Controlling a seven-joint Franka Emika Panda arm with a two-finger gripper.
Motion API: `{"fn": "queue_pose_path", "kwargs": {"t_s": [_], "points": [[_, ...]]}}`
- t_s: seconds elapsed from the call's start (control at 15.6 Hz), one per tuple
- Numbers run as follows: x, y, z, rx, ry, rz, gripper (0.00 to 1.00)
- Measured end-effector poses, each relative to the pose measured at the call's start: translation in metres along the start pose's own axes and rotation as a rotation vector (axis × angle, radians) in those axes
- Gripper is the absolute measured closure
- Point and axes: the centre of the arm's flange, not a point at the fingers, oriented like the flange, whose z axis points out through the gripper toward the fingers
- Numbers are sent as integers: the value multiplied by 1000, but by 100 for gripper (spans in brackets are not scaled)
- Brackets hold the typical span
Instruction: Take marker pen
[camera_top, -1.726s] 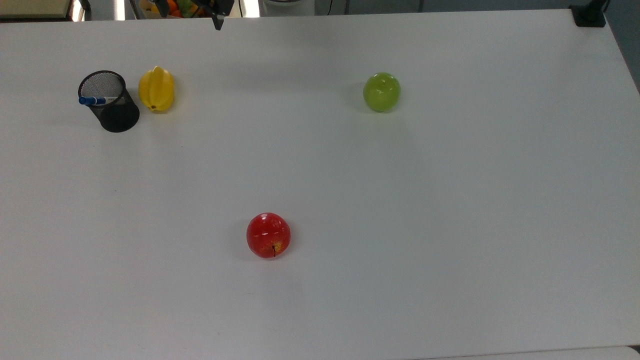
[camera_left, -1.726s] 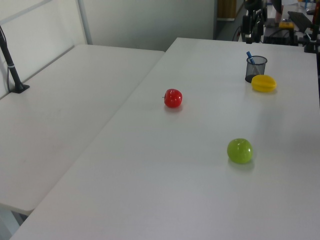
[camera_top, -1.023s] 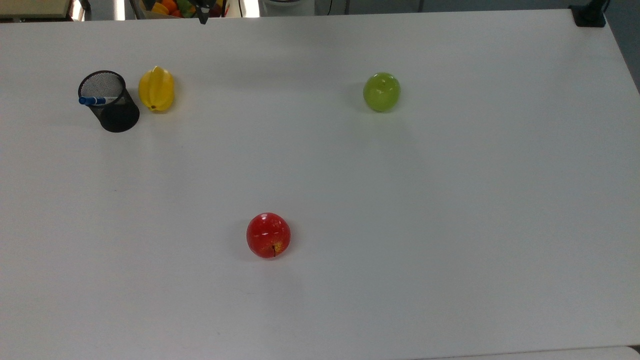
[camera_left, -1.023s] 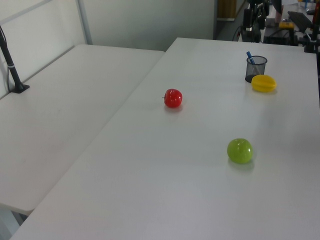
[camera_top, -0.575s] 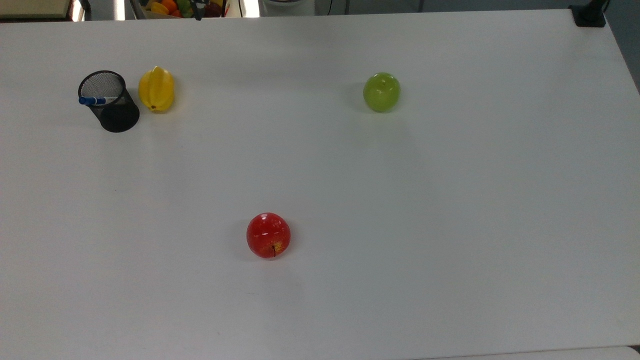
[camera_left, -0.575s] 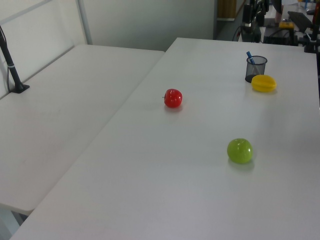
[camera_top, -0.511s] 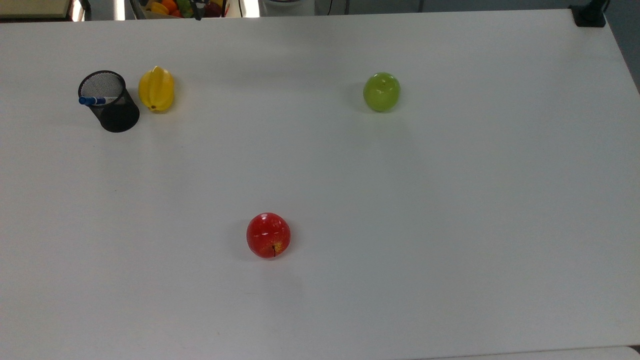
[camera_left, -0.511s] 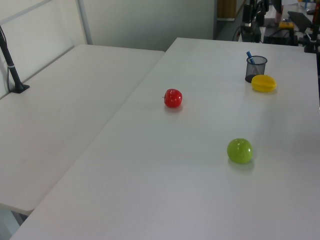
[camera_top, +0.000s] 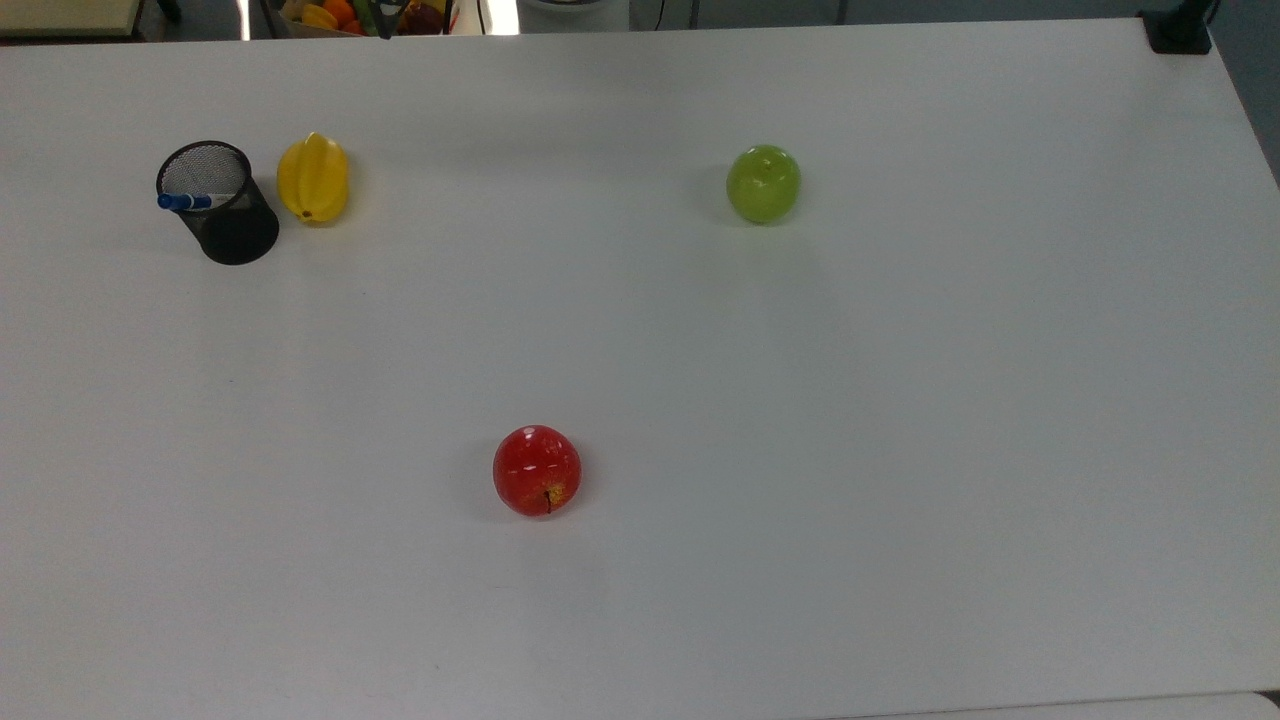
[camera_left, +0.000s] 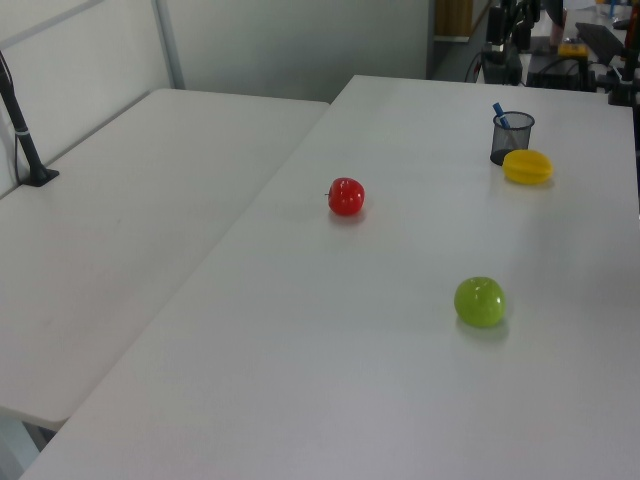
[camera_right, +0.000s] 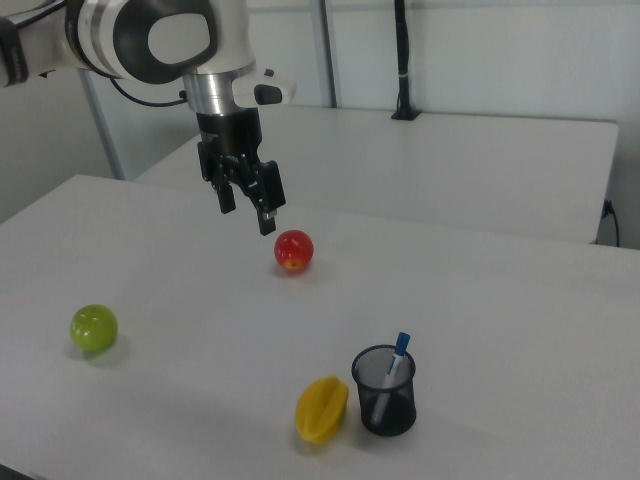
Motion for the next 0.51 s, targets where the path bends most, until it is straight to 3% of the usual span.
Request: {"fn": "queue_pose_path", "kwargs": {"t_s": [0.19, 0.51], "points": [[3, 14, 0, 1, 10, 24, 0], [20, 87, 9, -7, 81, 82, 0]]}}
